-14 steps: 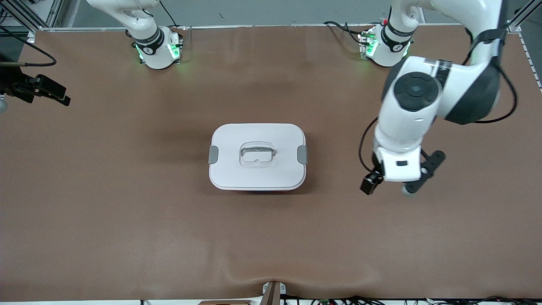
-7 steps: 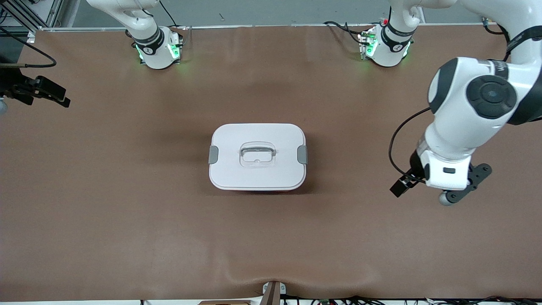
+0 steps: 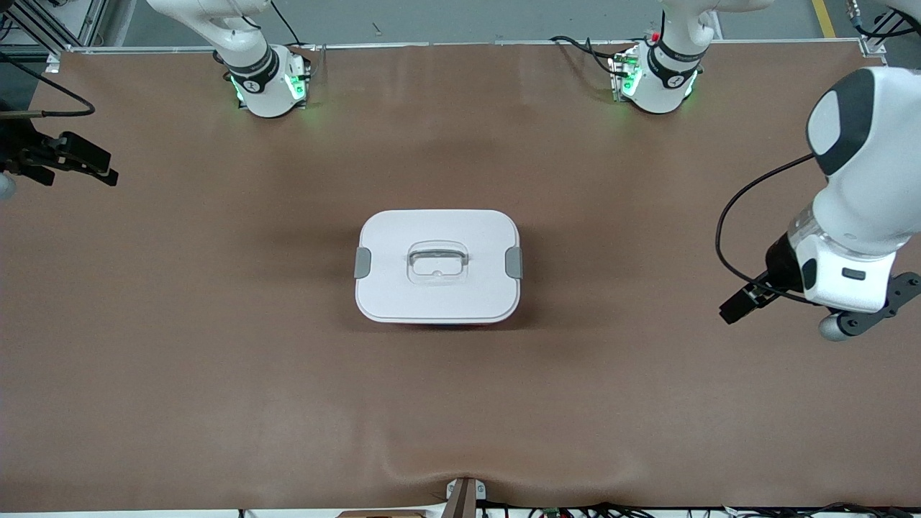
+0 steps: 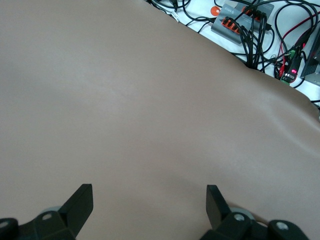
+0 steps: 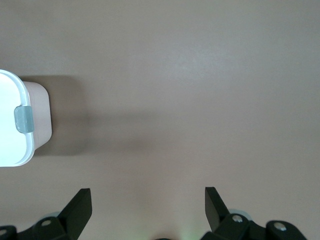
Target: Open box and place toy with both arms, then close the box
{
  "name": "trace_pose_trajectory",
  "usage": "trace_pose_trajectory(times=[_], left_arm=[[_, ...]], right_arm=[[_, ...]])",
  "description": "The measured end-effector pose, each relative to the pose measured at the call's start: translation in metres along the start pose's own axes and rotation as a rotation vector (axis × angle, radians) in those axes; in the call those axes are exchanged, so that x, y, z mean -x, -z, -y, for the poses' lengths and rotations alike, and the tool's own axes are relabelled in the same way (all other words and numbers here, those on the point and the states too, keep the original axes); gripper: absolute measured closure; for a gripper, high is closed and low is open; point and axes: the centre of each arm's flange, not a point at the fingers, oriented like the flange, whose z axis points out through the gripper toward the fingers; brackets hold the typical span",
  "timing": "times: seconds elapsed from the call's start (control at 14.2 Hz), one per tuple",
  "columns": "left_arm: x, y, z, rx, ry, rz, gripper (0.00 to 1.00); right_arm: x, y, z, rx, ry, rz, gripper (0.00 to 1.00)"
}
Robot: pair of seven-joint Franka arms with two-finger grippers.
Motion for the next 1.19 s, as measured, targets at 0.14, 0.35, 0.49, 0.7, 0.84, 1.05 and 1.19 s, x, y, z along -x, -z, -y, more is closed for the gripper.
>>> trace_pose_trajectory(times=[0.14, 0.35, 0.49, 0.7, 0.84, 1.05, 1.19], left_arm=[[0.003, 0.011, 0.005, 0.004, -0.035, 0.009, 0.0], [0.013, 0.034, 0.012, 0.015, -0.076, 0.042, 0.0], [0.022, 0.054, 0.019, 0.002, -0.104, 0.057, 0.0], [0.035, 0.079, 0.032, -0.018, -0.118, 0.078, 0.0], [0.045, 0.093, 0.04, -0.015, -0.151, 0.085, 0.0], [0.054, 0.112, 0.057, 0.02, -0.204, 0.103, 0.0], [0.06, 0.124, 0.061, 0.041, -0.221, 0.106, 0.0]], right_arm=[[0.0, 0.0, 0.0, 0.0, 0.0, -0.001, 0.0], [0.0, 0.0, 0.0, 0.0, 0.0, 0.0, 0.0], [0.0, 0.0, 0.0, 0.0, 0.0, 0.001, 0.0], [0.0, 0.0, 0.0, 0.0, 0.0, 0.001, 0.0], [0.0, 0.0, 0.0, 0.0, -0.001, 0.002, 0.0], [0.0, 0.0, 0.0, 0.0, -0.001, 0.002, 0.0], [0.0, 0.0, 0.0, 0.0, 0.0, 0.003, 0.0]])
